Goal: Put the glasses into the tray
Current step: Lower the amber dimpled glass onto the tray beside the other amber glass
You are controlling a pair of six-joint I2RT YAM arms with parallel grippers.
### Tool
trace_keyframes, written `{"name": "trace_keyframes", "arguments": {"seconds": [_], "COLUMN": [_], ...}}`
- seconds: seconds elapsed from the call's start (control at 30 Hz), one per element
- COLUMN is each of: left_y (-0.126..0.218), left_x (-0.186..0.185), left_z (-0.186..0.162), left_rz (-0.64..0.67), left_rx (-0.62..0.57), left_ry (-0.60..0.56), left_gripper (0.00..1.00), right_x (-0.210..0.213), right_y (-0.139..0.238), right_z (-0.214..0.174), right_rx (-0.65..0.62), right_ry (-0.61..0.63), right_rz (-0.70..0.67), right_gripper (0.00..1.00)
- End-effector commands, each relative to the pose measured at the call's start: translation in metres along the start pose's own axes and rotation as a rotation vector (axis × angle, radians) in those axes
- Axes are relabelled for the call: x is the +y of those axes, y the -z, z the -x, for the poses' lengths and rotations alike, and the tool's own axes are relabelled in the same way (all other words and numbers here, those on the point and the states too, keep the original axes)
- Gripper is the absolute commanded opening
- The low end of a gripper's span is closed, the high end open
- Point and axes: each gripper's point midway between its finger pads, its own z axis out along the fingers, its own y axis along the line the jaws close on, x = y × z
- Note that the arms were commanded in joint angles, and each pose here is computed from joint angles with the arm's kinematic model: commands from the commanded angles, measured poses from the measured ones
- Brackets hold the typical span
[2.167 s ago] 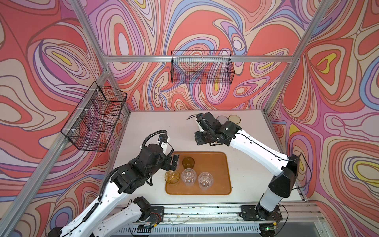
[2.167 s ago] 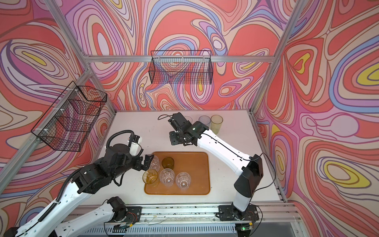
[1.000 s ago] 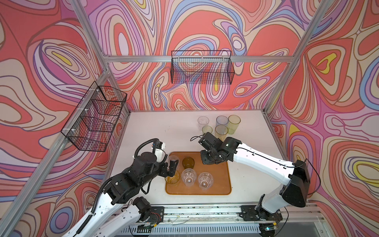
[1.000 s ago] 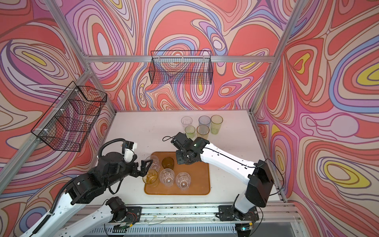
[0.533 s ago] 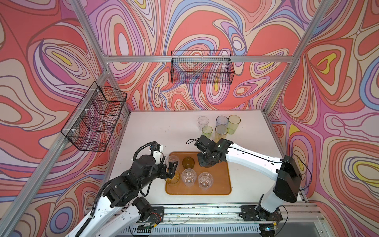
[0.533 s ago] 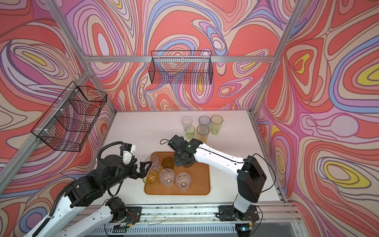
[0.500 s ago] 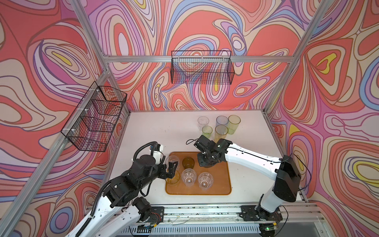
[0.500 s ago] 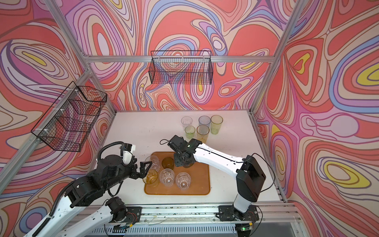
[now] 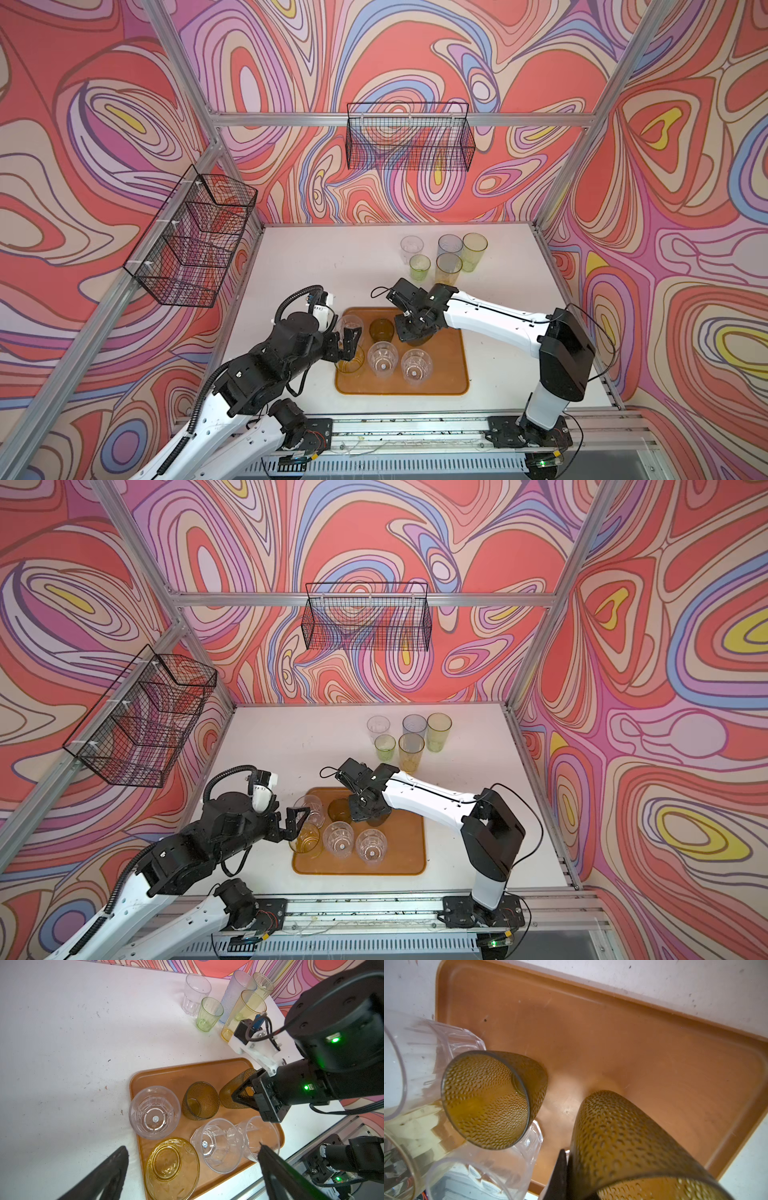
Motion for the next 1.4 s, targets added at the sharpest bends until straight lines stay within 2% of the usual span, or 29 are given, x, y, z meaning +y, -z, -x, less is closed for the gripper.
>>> {"name": "trace_keyframes", "arguments": {"seconds": [0.0,0.43,0.77,1.33,1.37], "left_y": [0.0,0.0,0.002,0.004,0.005], "left_x": [0.006,0.007,0.009,0.005,0.004], "left_z": [-0.002,-0.005,-0.006,-0.005,-0.005], "left_rz": [0.019,0.021,0.022,0.0,-0.003], "left_rx": [-0.004,0.001,-0.009,-0.007,-0.009], "left_ry": [0.004,-0.002,0.0,0.015,0.018], "left_gripper": [1.0,1.0,1.0,1.0,1.0], "right_x": [0.007,0.013,0.011,0.012,0.013], "right_y": [-0.009,-0.014,-0.006,0.021,0.031], "right_z": [-0.001,-0.006,-0.003,0.006,0.008], "right_rx": [0.015,0.049,0.04,-0.014,-0.034], "right_ry": [0.008,0.013,0.012,0.007,0.004], "right_rz": [0.003,-0.001,-0.03,-0.021,-0.004], "right_gripper": [0.0,0.0,0.15,0.21,0.22]}}
